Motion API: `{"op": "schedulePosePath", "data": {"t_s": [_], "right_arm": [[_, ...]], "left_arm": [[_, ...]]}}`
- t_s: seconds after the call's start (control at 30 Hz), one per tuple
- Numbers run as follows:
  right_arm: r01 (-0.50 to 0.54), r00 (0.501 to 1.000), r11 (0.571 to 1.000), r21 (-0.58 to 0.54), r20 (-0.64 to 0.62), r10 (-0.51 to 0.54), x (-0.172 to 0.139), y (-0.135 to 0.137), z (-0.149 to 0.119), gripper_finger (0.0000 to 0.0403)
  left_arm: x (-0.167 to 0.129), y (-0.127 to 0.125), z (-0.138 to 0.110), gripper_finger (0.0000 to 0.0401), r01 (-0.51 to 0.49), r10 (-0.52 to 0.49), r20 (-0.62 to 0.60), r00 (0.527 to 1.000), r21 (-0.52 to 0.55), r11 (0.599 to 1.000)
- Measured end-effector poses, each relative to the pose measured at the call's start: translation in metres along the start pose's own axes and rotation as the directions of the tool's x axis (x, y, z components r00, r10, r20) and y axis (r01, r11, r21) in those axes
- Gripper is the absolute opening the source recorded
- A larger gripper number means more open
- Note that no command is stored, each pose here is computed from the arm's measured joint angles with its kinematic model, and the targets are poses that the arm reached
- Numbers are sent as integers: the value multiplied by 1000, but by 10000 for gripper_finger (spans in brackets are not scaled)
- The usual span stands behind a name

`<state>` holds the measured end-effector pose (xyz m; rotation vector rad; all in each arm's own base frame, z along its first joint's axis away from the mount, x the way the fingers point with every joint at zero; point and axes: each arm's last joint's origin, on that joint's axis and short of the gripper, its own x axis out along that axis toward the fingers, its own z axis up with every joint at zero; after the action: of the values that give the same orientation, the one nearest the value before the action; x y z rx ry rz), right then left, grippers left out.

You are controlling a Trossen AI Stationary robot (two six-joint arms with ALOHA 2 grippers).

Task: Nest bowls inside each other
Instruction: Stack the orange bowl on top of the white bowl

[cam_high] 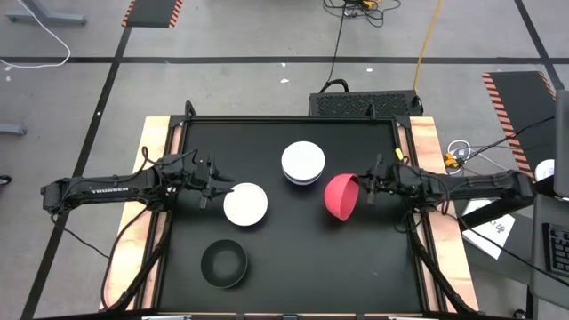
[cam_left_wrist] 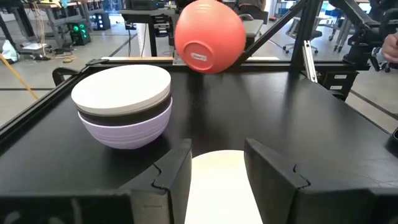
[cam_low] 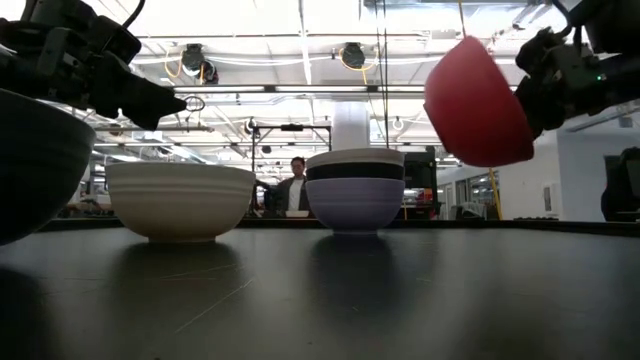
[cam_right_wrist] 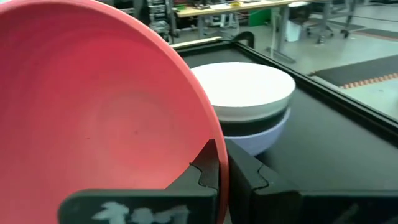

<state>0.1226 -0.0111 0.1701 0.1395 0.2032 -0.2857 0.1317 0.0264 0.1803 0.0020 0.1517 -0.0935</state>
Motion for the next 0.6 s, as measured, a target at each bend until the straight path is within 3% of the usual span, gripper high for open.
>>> {"op": "schedulePosePath", "data": {"t_s": [0.37, 0.6], "right_arm": [[34, 999, 999, 2, -15, -34, 6, -6, 0, 0], [-100, 986, 995, -20, 129, 102, 9, -7, 28, 0]], "left_arm": [[0, 0, -1, 147, 1, -1, -7, 1000, -4, 1000], [0, 0, -1, 147, 1, -1, -7, 1000, 10, 1000]]}}
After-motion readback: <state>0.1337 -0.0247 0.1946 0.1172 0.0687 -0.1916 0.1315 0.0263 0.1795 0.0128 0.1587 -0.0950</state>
